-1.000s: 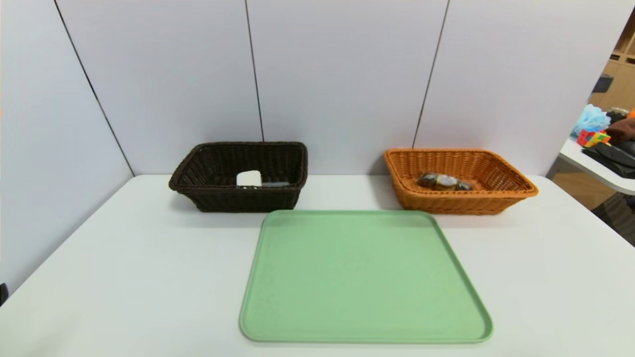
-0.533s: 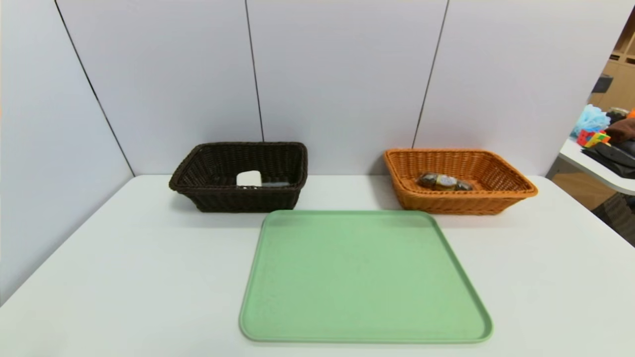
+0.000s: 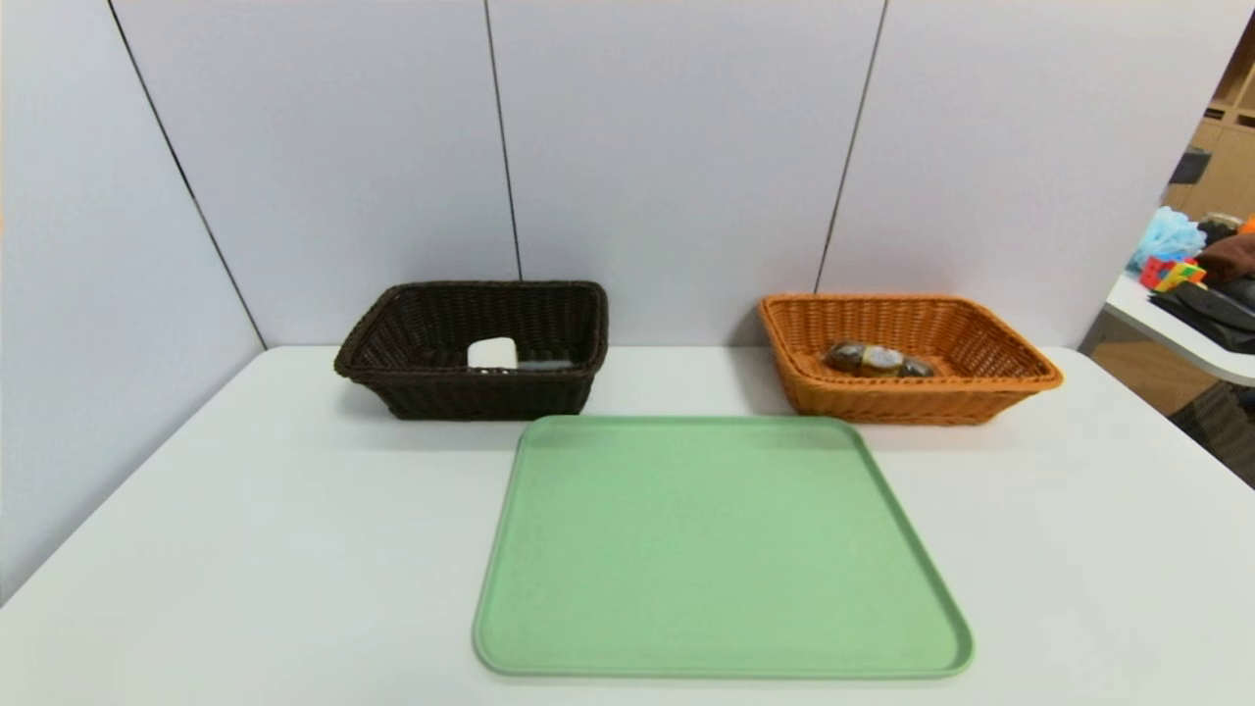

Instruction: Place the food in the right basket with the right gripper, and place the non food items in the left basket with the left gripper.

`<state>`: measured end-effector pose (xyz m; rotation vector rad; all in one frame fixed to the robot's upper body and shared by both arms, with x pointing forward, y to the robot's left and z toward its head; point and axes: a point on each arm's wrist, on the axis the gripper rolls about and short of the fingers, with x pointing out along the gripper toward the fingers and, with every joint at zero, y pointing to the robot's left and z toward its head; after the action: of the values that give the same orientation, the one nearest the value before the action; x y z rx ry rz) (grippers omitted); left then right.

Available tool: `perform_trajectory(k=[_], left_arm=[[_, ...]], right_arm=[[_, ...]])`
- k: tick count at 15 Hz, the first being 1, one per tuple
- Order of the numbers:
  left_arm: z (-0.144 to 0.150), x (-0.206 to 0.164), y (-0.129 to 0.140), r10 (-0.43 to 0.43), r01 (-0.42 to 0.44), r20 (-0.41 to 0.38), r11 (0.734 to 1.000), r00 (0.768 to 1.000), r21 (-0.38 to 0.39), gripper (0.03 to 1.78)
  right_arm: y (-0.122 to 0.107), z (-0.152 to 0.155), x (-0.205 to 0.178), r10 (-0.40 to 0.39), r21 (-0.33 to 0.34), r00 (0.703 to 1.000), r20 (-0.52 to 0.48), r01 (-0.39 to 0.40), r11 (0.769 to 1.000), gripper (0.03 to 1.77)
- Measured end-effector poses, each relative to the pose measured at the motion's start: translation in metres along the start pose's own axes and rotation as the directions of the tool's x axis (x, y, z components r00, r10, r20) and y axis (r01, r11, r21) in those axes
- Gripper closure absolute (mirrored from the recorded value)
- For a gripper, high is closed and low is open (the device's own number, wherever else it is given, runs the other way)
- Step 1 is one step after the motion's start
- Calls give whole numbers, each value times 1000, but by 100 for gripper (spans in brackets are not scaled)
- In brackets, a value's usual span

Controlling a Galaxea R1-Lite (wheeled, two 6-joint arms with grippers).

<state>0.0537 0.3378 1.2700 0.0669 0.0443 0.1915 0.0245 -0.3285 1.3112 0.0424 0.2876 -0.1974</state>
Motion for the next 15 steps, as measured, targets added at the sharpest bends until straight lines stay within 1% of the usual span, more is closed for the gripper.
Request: perform_trajectory(k=[3, 6, 8, 11, 13, 15], left_arm=[[-11, -4, 0, 2, -3, 19, 1000, 1000, 12, 12], [-16, -6, 0, 2, -3, 35, 1000, 999, 25, 12], [-18, -7, 0, 3, -4, 40, 1000, 999, 23, 12], [-20, -7, 0, 3, -4, 41, 1000, 999, 18, 12], [-20, -8, 0, 3, -4, 44, 1000, 999, 18, 12], [-21, -8, 0, 3, -3, 44, 1000, 999, 18, 12]], right_arm=[[0, 1, -5, -7, 4, 1000, 27, 6, 1000, 10], [-1, -1, -9, -20, 2, 1000, 0, 20, 1000, 11], [-1, 0, -11, -18, -1, 1000, 5, 18, 1000, 10], [-3, -2, -15, 4, -6, 999, -33, -5, 1000, 10], [-4, -2, -16, 17, -10, 999, -31, -17, 1000, 10], [-8, -1, -17, 58, -27, 998, -25, -59, 998, 10]])
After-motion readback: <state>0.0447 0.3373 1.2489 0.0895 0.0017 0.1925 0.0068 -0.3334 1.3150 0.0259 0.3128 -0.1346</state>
